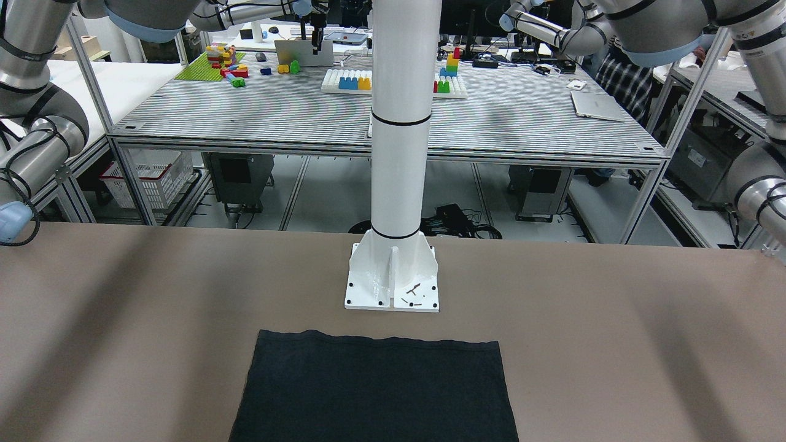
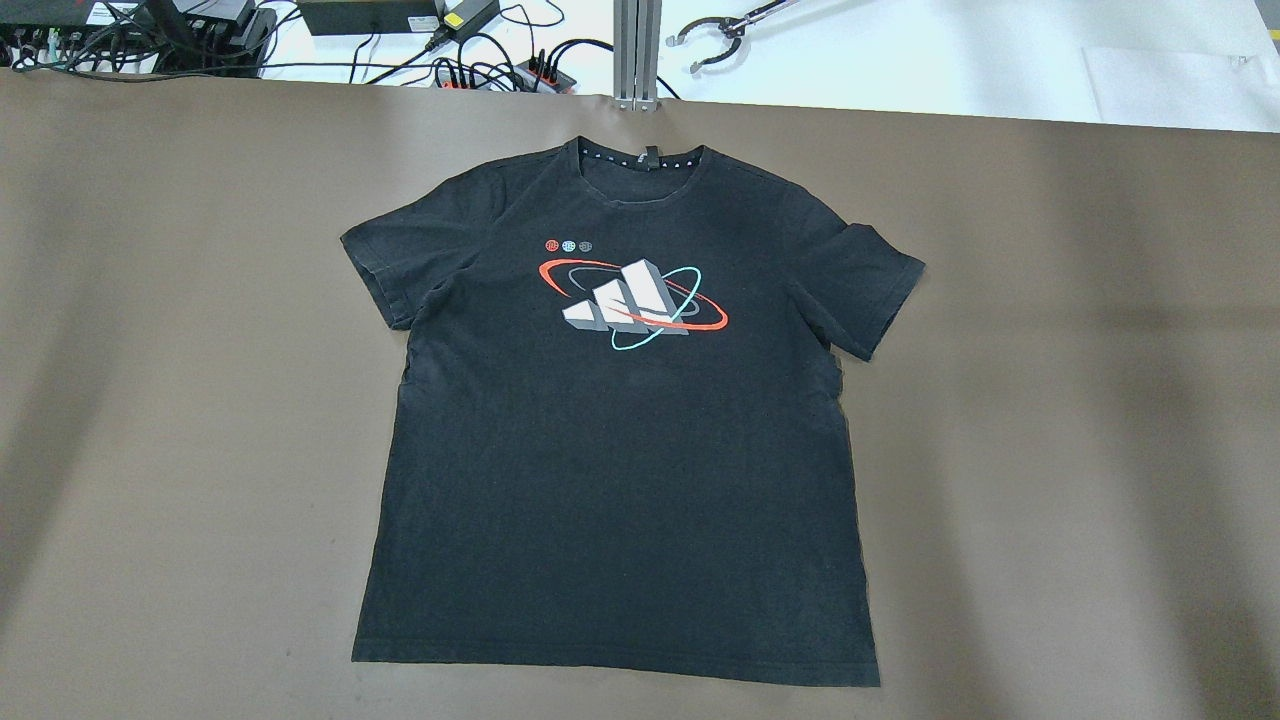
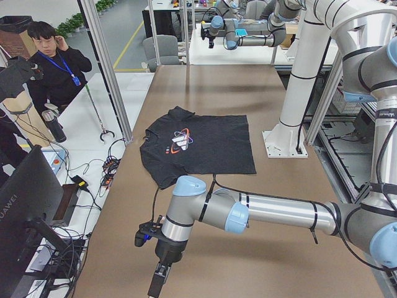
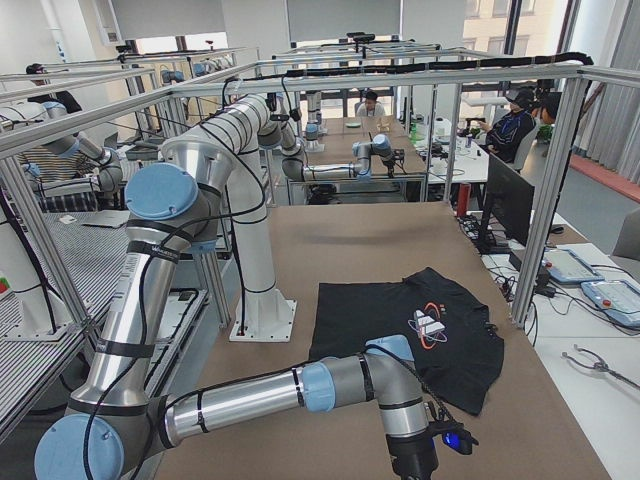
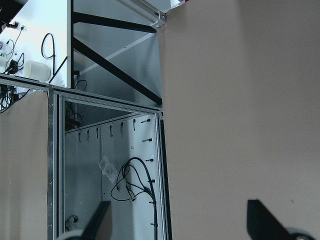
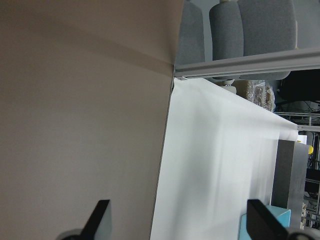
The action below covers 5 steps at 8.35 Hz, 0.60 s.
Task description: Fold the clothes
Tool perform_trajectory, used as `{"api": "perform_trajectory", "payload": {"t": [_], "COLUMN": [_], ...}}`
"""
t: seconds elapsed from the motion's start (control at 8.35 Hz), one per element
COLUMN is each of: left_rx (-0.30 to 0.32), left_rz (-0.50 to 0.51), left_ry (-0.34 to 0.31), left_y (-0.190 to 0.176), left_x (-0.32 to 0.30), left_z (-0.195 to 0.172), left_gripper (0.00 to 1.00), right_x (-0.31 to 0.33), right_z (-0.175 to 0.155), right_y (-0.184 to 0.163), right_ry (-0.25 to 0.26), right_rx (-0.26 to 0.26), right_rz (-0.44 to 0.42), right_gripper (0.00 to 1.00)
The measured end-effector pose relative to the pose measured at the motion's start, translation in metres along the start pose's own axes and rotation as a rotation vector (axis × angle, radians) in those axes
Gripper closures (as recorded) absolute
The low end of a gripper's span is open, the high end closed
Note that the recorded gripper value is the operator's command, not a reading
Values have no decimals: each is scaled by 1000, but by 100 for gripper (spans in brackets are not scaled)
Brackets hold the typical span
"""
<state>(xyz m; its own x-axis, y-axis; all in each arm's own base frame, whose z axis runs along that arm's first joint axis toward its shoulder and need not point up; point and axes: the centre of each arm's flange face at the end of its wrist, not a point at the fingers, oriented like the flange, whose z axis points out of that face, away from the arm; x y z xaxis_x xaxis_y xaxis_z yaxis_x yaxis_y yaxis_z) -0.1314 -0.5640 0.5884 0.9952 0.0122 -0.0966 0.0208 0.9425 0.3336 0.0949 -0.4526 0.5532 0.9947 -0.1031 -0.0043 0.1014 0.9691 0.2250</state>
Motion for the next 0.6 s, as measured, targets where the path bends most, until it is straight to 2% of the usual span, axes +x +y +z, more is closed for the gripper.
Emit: {"api": "perform_trajectory", "payload": {"t": [0.24, 0.48, 0.6], "left_rx": [30, 84, 92], "left_rz": [4, 11, 13], "left_ry": [6, 29, 37], "left_y": [-6, -14, -12], "left_x": [2, 9, 11], "left_z": [-14, -40, -45], "left_gripper": [5, 5, 5], "right_x": [-3, -10, -15], "right_z": [-8, -24, -28], "right_y": [-5, -21, -26], "right_ry": [-16, -53, -79], "right_rx": [20, 107, 139], "right_rz": [-3, -13, -17], "right_gripper": [5, 5, 5]}}
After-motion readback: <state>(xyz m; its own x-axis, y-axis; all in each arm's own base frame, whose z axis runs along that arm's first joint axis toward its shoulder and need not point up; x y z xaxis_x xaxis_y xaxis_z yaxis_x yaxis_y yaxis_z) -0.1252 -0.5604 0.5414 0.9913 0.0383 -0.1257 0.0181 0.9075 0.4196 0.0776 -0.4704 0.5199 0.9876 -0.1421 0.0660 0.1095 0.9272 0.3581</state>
